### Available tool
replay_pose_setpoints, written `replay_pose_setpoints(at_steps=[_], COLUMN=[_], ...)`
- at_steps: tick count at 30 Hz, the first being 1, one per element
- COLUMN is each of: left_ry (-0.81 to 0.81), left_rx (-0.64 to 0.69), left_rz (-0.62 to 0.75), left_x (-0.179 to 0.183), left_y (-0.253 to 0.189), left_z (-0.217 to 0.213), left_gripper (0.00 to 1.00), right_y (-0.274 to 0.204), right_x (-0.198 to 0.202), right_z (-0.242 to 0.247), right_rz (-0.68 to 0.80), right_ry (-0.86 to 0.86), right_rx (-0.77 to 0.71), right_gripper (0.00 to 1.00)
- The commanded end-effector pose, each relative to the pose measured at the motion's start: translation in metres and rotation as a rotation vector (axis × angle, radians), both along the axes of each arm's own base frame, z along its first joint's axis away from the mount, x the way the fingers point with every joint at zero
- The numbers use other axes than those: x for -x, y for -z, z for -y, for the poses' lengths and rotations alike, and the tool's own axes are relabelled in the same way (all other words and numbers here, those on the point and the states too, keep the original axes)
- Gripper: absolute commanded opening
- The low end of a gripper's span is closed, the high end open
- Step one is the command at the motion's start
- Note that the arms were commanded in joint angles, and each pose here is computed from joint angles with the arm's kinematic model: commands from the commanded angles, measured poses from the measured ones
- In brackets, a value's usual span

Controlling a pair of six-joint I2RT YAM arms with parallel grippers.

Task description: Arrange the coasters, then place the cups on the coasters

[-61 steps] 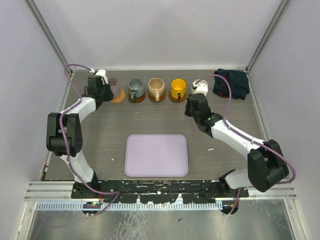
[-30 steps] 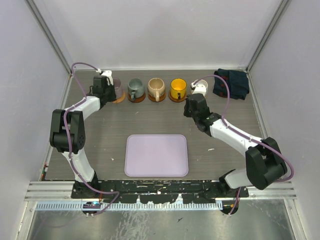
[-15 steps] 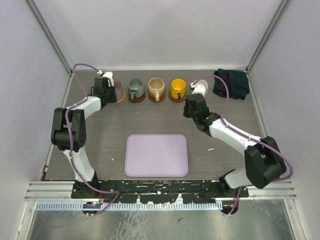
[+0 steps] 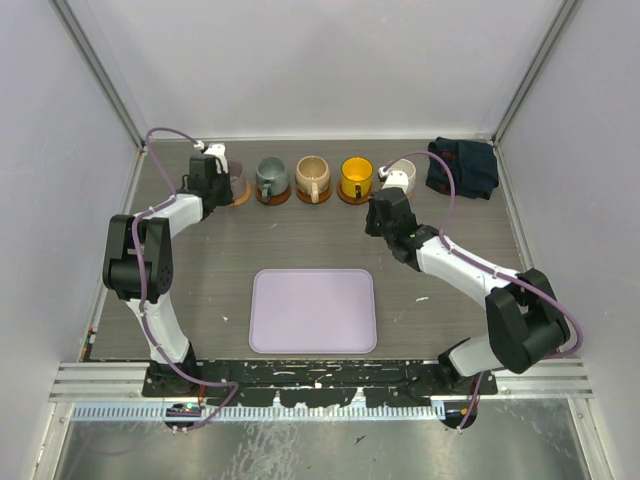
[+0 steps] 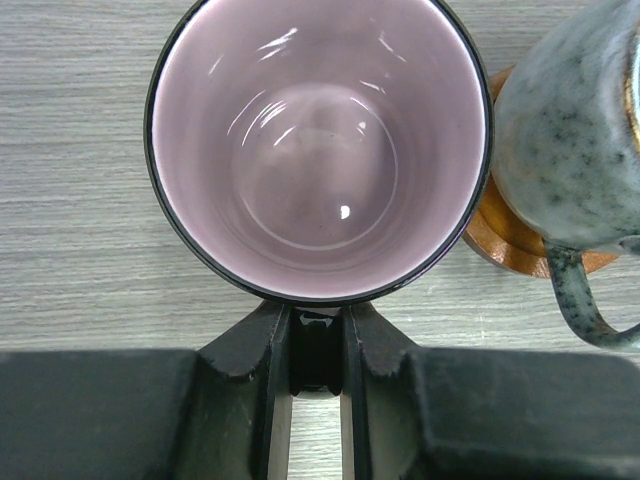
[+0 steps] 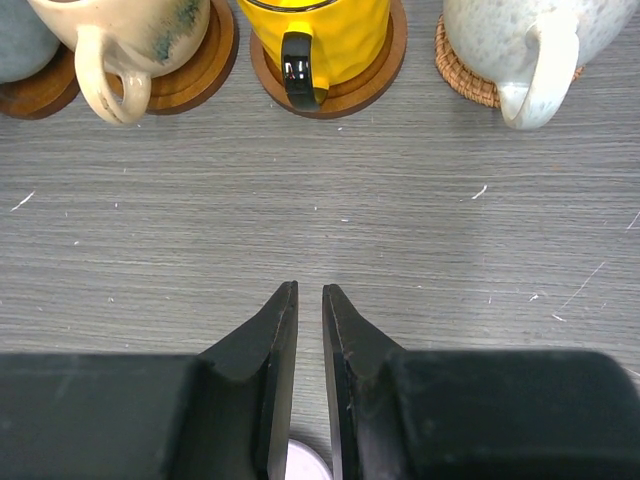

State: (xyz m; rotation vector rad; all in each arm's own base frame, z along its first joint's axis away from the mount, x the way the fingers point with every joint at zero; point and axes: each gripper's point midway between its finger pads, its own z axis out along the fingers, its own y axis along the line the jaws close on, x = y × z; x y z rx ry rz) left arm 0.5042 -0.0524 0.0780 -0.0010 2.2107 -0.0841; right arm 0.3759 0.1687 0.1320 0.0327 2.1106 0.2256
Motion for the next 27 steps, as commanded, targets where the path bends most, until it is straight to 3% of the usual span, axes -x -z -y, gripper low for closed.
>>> replay_pose_setpoints(at_steps=[1, 20, 27], left_ry=[-0.017, -0.029, -0.034], left_rx=[0.013, 0.02, 0.019], left_rz=[0.167, 0.132, 0.108], left_x=[-0.024, -0.017, -0.012], left_y=[-0.041, -0.026, -0.022], left_z=[0.001, 0.0, -0.001], left_gripper=[0.0, 0.01, 0.17], right_y=[-0.03, -0.024, -0.024], right_x=[-0.016, -0.016, -0.016], right_z=[-0.008, -0.014, -0.015], right_rz=[0.076, 0.057, 0.056], right_ry=[0.006, -0.015, -0.022], right_rx=[-0.053, -0.064, -0.069], right_gripper=[0.22, 0.22, 0.22])
